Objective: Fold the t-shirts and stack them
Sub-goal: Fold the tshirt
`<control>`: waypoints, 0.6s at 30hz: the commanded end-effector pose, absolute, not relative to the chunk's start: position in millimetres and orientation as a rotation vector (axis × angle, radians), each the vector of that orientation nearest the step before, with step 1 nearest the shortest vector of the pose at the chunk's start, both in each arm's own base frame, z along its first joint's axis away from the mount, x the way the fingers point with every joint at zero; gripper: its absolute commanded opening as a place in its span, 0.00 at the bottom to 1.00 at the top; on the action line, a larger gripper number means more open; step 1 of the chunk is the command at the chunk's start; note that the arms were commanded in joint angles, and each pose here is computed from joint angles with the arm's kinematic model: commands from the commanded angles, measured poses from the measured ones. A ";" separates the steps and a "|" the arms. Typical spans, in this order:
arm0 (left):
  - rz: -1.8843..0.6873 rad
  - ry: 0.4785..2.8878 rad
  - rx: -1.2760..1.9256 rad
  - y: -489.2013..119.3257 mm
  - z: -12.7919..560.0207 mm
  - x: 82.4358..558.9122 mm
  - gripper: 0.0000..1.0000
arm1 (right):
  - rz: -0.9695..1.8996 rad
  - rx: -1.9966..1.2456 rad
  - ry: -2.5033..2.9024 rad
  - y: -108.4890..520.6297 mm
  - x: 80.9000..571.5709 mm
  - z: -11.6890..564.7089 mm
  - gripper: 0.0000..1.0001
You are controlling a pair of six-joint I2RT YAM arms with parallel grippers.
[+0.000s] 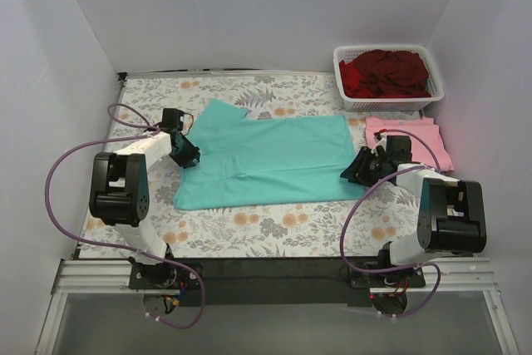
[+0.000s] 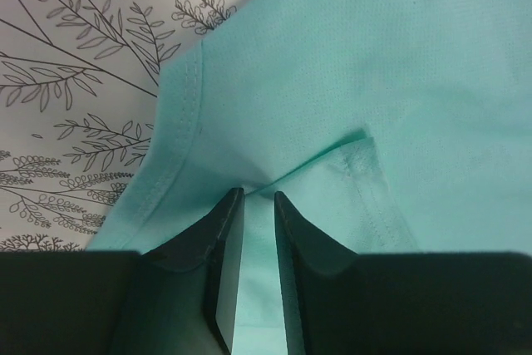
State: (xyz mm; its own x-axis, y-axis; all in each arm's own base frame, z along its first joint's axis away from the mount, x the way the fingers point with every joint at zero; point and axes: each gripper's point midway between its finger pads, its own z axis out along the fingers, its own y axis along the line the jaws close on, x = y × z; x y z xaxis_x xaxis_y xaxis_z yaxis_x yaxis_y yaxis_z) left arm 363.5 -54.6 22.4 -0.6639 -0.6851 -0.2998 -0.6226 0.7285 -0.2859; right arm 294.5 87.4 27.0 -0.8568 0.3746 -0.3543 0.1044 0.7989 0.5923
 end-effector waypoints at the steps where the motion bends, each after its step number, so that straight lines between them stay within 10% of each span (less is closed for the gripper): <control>1: -0.228 2.423 -0.982 -46.6 58.5 384.6 0.22 | 0.782 0.364 2.562 85.3 282.6 16.6 0.46; 18: -0.375 2.385 -0.838 -74.9 105.4 329.3 0.32 | 0.814 0.257 2.481 97.0 291.3 52.3 0.45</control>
